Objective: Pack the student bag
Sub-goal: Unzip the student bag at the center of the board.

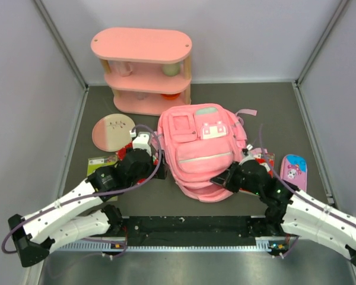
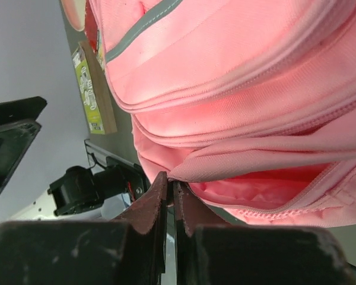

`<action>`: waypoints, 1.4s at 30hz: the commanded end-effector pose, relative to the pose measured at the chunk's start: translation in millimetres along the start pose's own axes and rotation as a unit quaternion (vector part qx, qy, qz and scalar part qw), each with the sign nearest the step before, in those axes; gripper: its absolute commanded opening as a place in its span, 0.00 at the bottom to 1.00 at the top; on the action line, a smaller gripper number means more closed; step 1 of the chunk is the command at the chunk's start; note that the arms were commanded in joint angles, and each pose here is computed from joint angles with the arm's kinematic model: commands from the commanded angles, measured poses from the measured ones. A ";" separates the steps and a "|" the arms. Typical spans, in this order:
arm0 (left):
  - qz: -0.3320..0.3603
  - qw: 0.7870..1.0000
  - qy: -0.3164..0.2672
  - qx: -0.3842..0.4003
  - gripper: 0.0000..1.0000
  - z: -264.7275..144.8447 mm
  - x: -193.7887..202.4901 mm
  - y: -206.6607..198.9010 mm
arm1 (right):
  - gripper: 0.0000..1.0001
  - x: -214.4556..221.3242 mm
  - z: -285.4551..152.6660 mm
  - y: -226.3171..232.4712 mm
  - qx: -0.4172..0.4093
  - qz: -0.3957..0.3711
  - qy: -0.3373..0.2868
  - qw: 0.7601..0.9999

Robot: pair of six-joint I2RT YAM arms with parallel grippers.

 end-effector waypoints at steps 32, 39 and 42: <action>0.008 0.927 0.015 0.374 0.98 52.7 -64.1 -261.0 | 0.94 -115.0 -120.8 -24.7 0.269 -0.148 -0.274 0.912; -0.032 0.909 0.035 0.414 0.96 78.0 -48.3 -291.2 | 0.96 -142.5 -96.2 -38.2 0.234 -0.058 -0.213 0.947; -0.056 0.901 0.050 0.427 0.96 94.3 -38.2 -305.1 | 0.96 -157.7 -80.0 -53.5 0.208 -0.015 -0.195 0.958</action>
Point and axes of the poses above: each gripper's point midway between its finger pads, its own z axis out along the fingers, its own y axis along the line the jaws close on, x = y × z, the point moved 5 cm from there along -z, back along the fingers, and after that the axes turned 10 degrees about z, right-handed, at the moved point
